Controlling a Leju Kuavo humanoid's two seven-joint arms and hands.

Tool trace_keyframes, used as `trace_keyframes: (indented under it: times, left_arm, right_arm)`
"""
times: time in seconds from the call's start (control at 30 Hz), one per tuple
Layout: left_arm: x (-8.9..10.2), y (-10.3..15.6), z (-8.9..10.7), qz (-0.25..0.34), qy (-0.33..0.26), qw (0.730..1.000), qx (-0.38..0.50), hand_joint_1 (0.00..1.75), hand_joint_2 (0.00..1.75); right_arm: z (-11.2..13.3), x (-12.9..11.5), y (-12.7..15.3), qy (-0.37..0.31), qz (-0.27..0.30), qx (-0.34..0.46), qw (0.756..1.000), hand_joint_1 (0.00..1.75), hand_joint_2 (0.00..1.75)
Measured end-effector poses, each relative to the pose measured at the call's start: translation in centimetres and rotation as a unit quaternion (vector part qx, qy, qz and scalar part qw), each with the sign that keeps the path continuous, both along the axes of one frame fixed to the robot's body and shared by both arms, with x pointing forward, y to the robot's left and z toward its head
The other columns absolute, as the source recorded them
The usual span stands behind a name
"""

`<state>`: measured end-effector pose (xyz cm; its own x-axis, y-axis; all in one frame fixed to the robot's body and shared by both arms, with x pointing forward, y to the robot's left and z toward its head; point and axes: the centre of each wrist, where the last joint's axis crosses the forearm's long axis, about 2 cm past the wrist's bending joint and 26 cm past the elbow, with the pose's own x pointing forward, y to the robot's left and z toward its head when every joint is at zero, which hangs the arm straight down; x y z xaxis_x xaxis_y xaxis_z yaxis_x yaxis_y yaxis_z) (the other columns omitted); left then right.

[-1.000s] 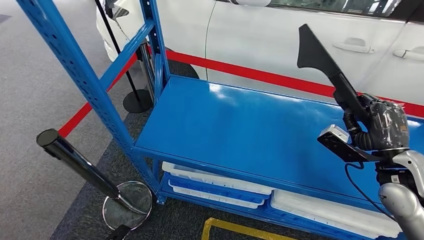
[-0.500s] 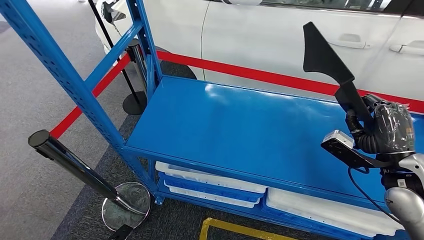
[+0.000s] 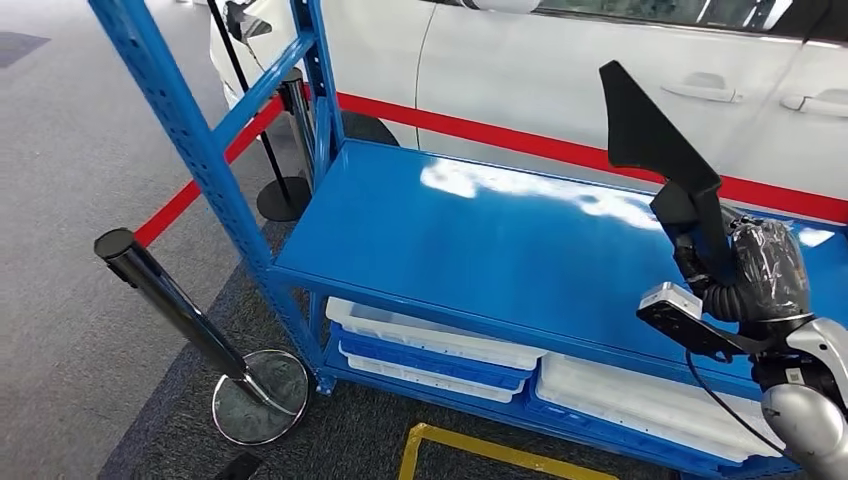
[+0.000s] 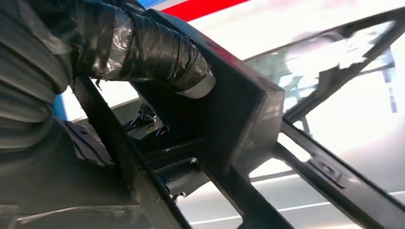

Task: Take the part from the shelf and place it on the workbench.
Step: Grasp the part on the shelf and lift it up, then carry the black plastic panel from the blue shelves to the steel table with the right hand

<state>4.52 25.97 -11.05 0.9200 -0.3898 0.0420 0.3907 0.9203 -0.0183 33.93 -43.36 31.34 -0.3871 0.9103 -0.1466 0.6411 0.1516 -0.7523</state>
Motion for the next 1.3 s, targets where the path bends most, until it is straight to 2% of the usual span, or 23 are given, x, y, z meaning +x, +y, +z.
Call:
trace_keyframes:
  times: [0.23, 0.73, 1.3]
  left_arm:
    - [-0.8, 0.0, -0.1, -0.005, 0.02, 1.0, 0.001, 0.0, 1.75]
    - [-1.1, -0.2, -0.1, -0.009, 0.026, 1.0, -0.001, 0.0, 1.75]
    - [-1.0, -0.2, -0.1, -0.012, 0.025, 1.0, -0.001, 0.0, 1.75]
  right_arm:
    - [-1.6, -0.5, -0.3, 0.022, 0.02, 0.011, 1.0, 1.75, 1.75]
    - [-2.9, -1.3, -0.4, 0.034, 0.027, 0.013, 0.999, 1.75, 1.75]
    - [-2.5, -1.5, -1.1, 0.038, 0.016, 0.023, 0.999, 1.75, 1.75]
